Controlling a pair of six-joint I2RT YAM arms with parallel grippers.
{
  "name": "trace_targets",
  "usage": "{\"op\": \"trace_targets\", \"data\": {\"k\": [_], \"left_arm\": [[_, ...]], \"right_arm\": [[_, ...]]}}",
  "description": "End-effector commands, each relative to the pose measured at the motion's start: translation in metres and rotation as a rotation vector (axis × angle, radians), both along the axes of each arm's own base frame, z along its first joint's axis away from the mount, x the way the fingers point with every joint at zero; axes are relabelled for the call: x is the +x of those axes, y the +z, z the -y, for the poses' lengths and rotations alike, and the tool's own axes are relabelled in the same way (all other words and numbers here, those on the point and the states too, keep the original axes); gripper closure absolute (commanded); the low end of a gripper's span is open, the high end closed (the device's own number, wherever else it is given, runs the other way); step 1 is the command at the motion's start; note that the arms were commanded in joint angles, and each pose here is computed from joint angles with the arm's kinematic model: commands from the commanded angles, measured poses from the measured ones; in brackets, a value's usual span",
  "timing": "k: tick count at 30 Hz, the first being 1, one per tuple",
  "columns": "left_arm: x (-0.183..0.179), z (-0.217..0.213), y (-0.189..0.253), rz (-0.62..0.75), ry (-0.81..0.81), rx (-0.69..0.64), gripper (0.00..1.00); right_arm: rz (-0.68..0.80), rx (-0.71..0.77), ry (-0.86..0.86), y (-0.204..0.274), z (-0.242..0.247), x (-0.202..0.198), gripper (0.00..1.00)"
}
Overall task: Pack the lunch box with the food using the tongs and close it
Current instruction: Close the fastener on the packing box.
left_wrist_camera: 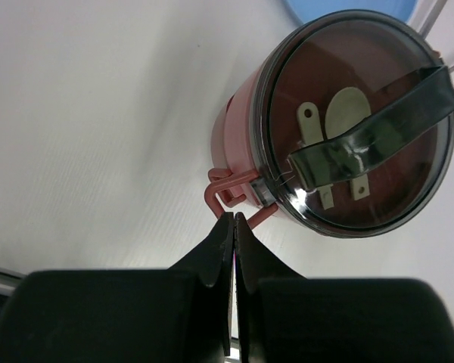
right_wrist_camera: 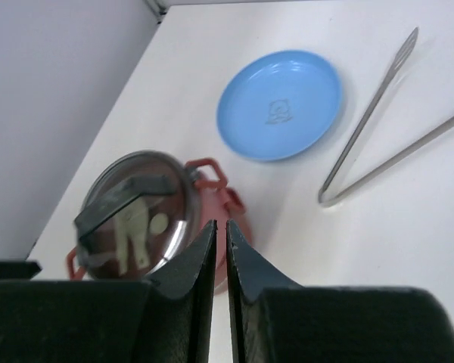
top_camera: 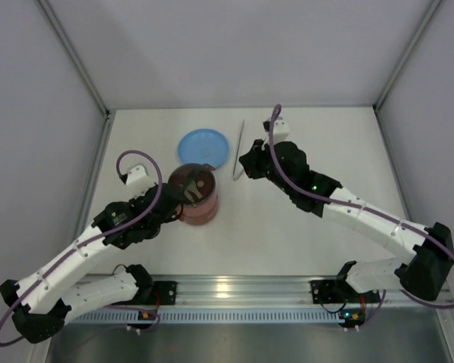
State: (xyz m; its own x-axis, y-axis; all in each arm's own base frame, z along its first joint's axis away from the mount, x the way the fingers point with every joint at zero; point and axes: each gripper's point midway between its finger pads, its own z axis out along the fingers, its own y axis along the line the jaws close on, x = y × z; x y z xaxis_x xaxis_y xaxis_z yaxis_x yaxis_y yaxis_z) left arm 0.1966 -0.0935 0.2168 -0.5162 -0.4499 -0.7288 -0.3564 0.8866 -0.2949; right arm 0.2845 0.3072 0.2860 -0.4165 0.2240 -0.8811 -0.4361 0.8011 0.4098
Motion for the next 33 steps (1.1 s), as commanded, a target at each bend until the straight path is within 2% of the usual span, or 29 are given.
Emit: {"op": "trace_targets", "data": {"k": [1, 8, 13, 21, 33], "left_arm": [[0.003, 0.004, -0.013, -0.035, 0.028, 0.011, 1.0], [0.006, 0.005, -0.022, -0.048, 0.053, 0.027, 1.0], [0.005, 0.001, -0.027, -0.057, 0.067, 0.043, 1.0], [0.004, -0.003, -0.037, -0.07, 0.085, 0.077, 1.0], [0.02, 0.003, -0.043, -0.054, 0.096, 0.104, 0.98]], "right_arm": [[-0.014, -0.084, 0.077, -0.007, -0.009, 0.026, 0.91], [0.008, -0.087, 0.166, -0.015, -0.05, 0.072, 0.92], [-0.009, -0.094, 0.224, -0.03, -0.077, 0.09, 0.93], [-0.05, -0.11, 0.296, -0.06, -0.103, 0.1, 0.94], [-0.088, -0.085, 0.372, -0.072, -0.111, 0.085, 0.94]]}}
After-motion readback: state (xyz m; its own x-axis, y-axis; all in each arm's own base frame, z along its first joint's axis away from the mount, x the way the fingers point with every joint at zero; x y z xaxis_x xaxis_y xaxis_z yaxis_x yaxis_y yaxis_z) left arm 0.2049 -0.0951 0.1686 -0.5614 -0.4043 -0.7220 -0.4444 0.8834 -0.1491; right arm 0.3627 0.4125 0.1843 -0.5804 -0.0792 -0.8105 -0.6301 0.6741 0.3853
